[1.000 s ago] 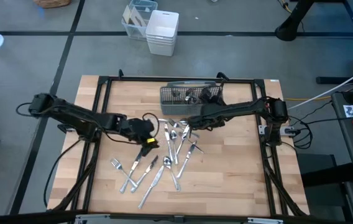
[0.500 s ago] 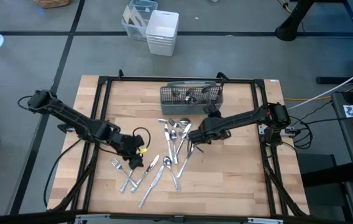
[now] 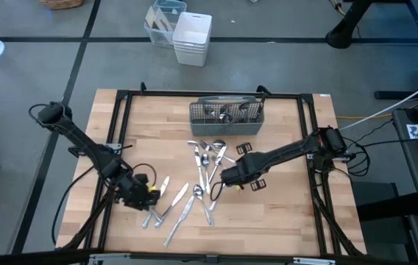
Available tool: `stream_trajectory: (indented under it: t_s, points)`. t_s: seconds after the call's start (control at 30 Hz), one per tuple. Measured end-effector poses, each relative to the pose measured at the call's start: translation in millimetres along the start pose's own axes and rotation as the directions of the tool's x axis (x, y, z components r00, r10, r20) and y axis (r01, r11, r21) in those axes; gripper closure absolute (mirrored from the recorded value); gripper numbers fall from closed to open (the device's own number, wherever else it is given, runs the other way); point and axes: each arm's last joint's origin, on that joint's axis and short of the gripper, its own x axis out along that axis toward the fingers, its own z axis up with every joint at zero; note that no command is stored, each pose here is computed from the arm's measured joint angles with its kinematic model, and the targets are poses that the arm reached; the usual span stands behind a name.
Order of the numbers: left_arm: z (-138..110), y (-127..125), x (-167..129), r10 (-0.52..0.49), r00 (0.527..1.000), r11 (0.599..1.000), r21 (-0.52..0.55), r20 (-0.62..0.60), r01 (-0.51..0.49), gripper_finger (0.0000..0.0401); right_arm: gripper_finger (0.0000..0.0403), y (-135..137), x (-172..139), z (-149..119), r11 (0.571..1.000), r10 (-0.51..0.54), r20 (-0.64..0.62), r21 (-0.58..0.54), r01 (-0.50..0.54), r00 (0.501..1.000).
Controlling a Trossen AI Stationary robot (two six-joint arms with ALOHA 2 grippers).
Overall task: Sort silverware
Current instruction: Put the fork into the silverware rack
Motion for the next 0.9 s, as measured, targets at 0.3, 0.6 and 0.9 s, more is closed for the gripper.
stream_trajectory:
  t_s: [0.3, 0.6, 0.9]
  points:
    - [7.7, 20.6, 17.0, 0.084, 0.986, 0.975, -0.217, 0.141, -0.052, 0.0276, 0.0311, 0.9, -1.0, 10.4, 0.999, 0.007, 0.104, 0.032, -0.01, 0.995]
    - [22.5, 31.8, 29.0, 0.132, 0.969, 0.964, -0.254, 0.211, -0.076, 0.0276, 0.0311, 0.6, -2.1, 18.0, 0.998, 0.015, 0.182, 0.054, -0.025, 0.983]
    - [29.6, 25.4, 28.4, 0.11, 0.972, 0.952, -0.302, 0.209, -0.043, 0.0276, 0.0311, 0.4, -2.3, 19.0, 0.998, 0.013, 0.192, 0.058, -0.025, 0.981]
